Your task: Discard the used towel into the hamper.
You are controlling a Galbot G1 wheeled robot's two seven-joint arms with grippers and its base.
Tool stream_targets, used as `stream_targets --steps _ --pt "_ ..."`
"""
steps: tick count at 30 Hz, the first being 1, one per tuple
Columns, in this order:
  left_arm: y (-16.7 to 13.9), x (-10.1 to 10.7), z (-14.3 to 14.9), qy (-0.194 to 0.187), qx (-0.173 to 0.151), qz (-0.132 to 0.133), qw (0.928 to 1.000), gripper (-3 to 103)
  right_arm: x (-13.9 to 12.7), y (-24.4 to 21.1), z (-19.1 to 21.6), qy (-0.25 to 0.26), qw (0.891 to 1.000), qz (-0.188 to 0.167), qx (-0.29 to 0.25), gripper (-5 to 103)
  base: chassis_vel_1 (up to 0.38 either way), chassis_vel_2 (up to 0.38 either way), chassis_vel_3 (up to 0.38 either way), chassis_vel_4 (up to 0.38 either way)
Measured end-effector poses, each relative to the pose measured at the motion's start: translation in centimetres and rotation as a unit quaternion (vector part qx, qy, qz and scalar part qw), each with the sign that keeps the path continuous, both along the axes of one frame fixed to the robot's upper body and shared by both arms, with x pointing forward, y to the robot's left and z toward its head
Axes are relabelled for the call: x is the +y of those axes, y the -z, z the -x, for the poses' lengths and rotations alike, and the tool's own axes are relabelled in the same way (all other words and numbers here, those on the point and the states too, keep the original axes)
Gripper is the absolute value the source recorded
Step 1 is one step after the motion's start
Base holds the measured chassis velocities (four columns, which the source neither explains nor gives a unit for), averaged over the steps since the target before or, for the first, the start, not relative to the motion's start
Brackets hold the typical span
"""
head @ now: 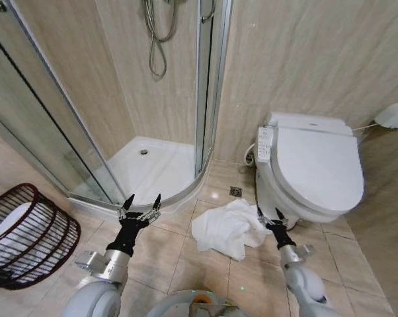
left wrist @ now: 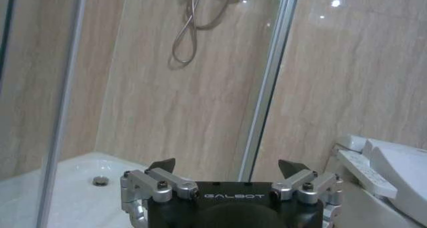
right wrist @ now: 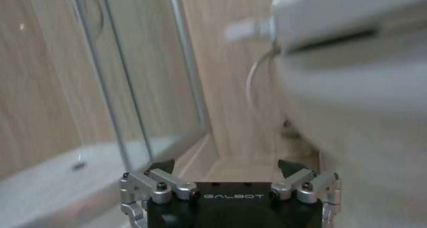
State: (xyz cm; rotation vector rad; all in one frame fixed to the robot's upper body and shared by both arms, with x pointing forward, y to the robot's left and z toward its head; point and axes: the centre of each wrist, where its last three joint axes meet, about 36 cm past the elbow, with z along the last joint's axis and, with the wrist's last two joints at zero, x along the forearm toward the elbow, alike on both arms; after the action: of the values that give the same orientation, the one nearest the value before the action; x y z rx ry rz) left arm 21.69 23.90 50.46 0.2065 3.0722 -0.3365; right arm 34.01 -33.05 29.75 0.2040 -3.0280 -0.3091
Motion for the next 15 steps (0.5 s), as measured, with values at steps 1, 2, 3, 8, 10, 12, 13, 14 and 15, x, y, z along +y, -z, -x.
stream_targets --steps 1,2,3,8,10,12,13,14,15 --pt "0.0 0.0 0.0 0.0 0.0 0.0 1.0 100 0.2 0.7 -0.6 -0.004 1.0 0.004 0.009 100 0.0 0.0 0.0 0.0" --pt "0.0 0.0 0.0 0.0 0.0 0.0 1.0 100 0.2 0.7 -0.6 -0.004 1.0 0.004 0.009 100 0.0 0.0 0.0 0.0" --pt "0.0 0.0 0.0 0.0 0.0 0.0 1.0 100 0.4 1.4 -1.4 -0.013 1.0 0.013 0.015 100 0.0 0.0 0.0 0.0" --pt "0.0 0.0 0.0 0.0 0.0 0.0 1.0 100 0.9 3.6 -3.5 -0.055 0.994 0.082 0.049 100 0.0 0.0 0.0 0.0" --pt "0.0 0.0 0.0 0.0 0.0 0.0 1.0 100 1.3 5.2 -4.2 -0.066 0.987 0.13 0.067 100 0.0 0.0 0.0 0.0" --pt "0.0 0.0 0.0 0.0 0.0 0.0 1.0 100 1.9 5.8 -4.6 -0.072 0.984 0.144 0.073 100 0.0 0.0 0.0 0.0" --pt "0.0 0.0 0.0 0.0 0.0 0.0 1.0 100 2.4 6.2 -5.2 -0.078 0.982 0.152 0.077 100 0.0 0.0 0.0 0.0" --pt "0.0 0.0 0.0 0.0 0.0 0.0 1.0 100 2.4 6.2 -5.2 -0.078 0.982 0.152 0.077 100 0.0 0.0 0.0 0.0" --pt "0.0 0.0 0.0 0.0 0.0 0.0 1.0 100 2.9 6.5 -5.5 -0.084 0.981 0.157 0.083 100 0.0 0.0 0.0 0.0"
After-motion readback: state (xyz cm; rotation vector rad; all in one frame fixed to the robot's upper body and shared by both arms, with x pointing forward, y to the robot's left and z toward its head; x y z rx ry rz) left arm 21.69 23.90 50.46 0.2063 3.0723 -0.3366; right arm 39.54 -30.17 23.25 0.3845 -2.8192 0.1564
